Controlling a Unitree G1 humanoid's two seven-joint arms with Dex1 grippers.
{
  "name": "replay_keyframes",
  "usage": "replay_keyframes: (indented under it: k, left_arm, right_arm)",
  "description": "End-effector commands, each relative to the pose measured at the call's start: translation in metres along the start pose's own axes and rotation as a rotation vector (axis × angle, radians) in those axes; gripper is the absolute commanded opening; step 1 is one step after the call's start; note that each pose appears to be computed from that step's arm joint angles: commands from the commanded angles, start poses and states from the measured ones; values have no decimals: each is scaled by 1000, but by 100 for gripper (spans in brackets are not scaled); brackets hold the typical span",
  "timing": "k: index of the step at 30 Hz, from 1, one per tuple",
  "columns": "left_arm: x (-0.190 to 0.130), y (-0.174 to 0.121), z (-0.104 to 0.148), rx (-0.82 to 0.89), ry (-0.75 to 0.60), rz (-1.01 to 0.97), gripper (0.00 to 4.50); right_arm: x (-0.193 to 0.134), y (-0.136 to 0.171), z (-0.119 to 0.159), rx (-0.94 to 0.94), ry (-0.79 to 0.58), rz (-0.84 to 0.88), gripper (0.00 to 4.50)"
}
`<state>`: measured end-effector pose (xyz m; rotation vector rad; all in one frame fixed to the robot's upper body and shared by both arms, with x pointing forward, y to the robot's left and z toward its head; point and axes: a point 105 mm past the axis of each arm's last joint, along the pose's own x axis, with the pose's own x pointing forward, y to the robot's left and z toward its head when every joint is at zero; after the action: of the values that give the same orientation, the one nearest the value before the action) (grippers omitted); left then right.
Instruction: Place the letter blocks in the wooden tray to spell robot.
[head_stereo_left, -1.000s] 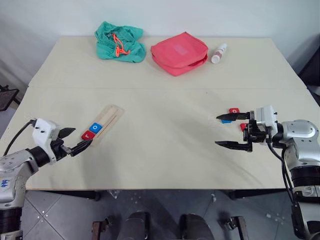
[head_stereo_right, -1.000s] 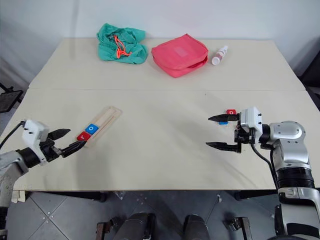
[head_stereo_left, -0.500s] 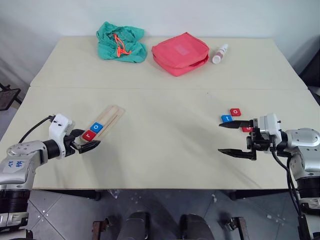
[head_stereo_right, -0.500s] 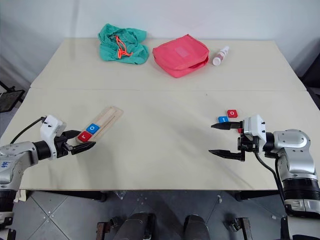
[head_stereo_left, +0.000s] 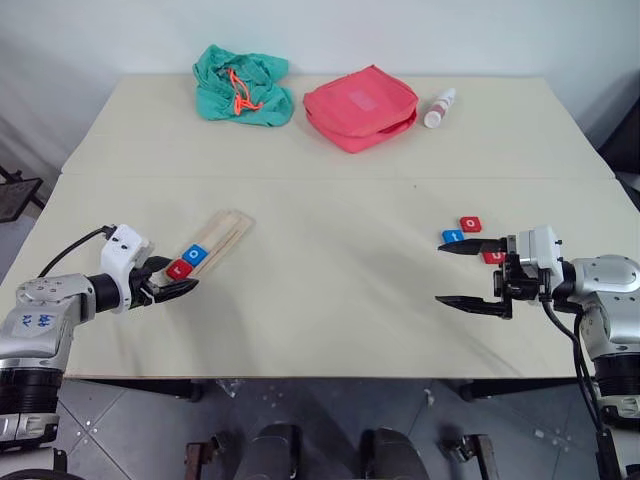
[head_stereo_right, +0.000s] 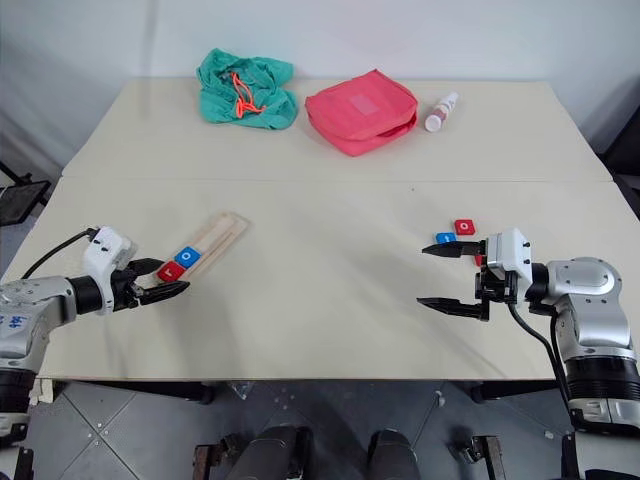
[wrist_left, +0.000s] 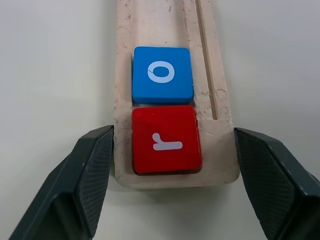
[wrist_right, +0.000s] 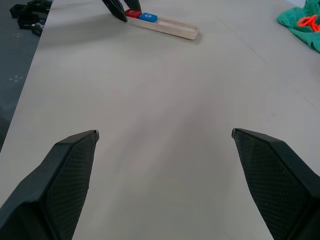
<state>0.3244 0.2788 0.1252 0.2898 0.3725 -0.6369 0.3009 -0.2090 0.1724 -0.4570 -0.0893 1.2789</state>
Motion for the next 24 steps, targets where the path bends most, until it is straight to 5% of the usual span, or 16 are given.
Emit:
replay_keyframes:
  k: [1, 9, 24]
  left_arm:
    - [3, -17, 24, 101, -167, -102, 340]
    - [17, -53, 38, 185, -217, -281, 340]
    - [38, -76, 49, 322, -64, -467, 340]
  right_arm:
    - [-8, -4, 9, -49, -8, -6, 450]
    - [-15, -4, 8, -52, 4, 13, 450]
    - [-24, 4, 4, -38, 16, -17, 450]
